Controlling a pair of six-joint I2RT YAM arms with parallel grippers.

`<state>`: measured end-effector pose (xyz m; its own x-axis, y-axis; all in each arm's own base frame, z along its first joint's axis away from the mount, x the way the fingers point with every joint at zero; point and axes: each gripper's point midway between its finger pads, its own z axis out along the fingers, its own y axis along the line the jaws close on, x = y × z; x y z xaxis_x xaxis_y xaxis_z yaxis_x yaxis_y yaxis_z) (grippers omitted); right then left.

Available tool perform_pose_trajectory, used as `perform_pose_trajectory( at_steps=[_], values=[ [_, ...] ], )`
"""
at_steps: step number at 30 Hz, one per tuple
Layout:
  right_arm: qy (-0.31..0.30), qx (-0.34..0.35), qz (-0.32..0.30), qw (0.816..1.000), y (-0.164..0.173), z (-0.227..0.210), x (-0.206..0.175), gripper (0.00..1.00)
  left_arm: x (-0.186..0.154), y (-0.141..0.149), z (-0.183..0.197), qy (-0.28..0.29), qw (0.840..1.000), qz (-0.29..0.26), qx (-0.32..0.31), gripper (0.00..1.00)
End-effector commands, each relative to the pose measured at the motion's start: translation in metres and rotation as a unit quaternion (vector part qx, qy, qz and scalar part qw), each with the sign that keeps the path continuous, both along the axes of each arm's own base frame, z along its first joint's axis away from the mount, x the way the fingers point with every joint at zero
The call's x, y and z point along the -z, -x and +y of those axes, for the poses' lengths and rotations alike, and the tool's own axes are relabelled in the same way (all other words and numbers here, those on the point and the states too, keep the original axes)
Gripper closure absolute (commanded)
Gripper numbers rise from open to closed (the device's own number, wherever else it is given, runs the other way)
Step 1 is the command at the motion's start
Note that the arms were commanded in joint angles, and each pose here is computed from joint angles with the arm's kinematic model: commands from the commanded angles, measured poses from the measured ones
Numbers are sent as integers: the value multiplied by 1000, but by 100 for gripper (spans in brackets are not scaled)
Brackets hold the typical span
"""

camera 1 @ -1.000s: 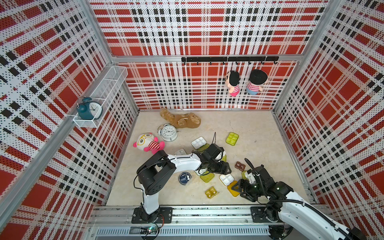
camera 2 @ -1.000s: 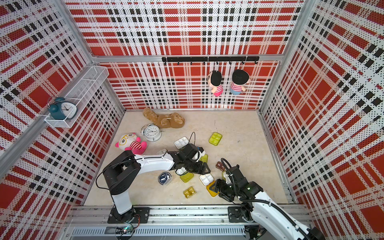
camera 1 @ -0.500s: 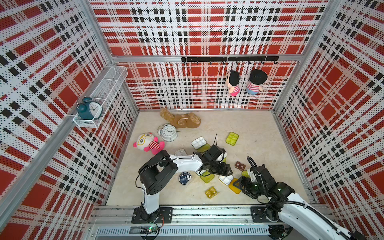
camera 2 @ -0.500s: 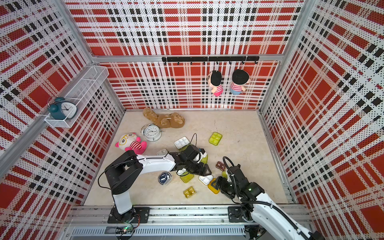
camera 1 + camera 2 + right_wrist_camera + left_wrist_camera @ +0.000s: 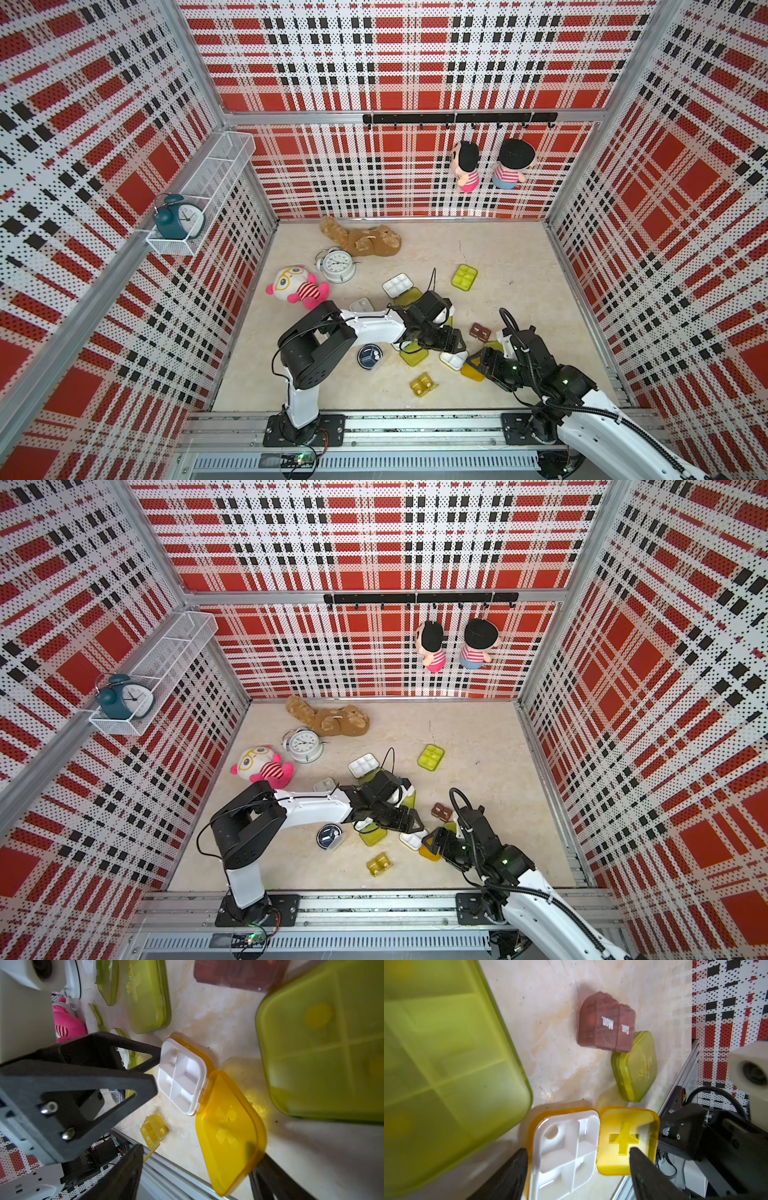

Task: Close pillboxes
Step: Close the lid on the pillbox.

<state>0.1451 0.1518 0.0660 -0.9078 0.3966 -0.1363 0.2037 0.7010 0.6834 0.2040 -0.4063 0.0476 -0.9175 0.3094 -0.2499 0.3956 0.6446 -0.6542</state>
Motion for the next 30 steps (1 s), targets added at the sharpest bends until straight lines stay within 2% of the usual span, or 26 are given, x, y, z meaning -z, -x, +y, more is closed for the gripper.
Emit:
perform_pose_trajectory(
  at_steps=[1,20,30],
  values=[
    [8,9,-24,1000,-8,-4,-13,20,-2,1,-7,12,1000,-3,8,22],
    [-15,-18,-50,998,-31,19,-36,19,-15,-5,-12,24,1000,-13,-2,22],
    [-17,-39,-60,997,-43,30,-46,18,-23,-18,3,22,999,-24,-29,22]
  ],
)
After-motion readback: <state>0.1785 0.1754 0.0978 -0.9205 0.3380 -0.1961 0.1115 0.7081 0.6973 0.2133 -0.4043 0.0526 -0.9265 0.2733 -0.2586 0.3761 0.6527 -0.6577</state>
